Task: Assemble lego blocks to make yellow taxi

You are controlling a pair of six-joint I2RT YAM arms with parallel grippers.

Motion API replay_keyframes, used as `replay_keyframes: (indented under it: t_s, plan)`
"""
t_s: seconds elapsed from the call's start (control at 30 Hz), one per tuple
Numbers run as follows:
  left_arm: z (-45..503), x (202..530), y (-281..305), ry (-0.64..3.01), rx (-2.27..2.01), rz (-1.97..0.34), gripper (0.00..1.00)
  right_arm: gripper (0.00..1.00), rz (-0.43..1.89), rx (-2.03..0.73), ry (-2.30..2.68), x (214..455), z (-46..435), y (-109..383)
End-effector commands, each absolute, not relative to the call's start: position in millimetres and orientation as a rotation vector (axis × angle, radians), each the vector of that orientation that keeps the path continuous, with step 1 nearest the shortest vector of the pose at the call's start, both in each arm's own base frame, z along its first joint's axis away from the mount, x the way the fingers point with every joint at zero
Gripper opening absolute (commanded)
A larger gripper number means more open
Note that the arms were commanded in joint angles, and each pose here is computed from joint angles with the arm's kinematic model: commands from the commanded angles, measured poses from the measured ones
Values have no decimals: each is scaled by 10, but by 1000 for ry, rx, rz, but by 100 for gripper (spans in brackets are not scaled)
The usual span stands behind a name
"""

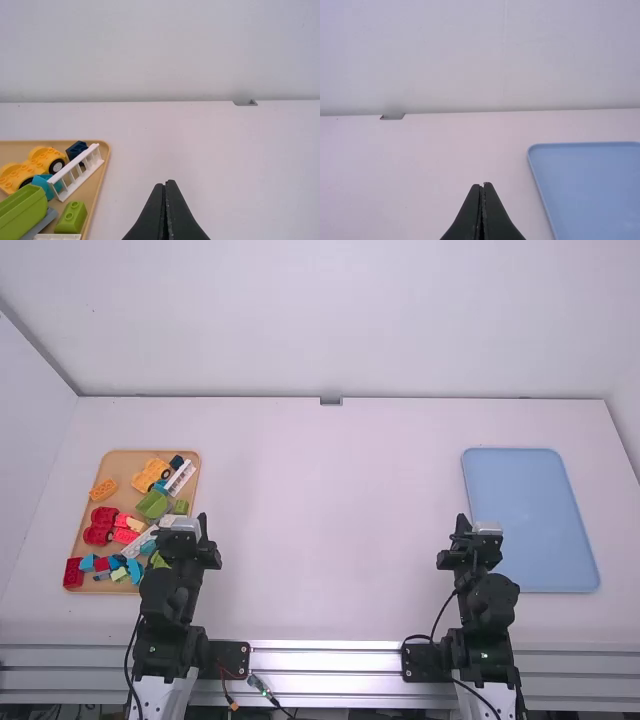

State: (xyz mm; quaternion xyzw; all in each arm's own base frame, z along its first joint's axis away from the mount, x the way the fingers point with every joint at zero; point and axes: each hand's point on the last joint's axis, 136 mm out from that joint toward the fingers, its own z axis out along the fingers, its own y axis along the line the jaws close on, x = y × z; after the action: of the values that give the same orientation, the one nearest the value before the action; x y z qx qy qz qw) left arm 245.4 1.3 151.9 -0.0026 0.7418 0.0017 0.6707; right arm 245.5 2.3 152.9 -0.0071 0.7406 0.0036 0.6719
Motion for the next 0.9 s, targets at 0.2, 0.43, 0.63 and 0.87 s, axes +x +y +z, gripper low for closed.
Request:
replay_keyframes:
  t_s: [0.2,0.43,0.63,0.87]
  plan:
    - [1540,2455,17,1677,-6,8,2,2,6,-22,1670,2456,1550,27]
    - [1622,2462,37,1718,-2,31,7,7,-2,-48,1700,2460,1648,45]
    - [1723,2499,71,1767,-7,57,14,14,-4,-85,1745,2490,1790,82]
    - [1880,2594,178,1839,-52,110,25,25,6,-145,1809,2600,2003,165]
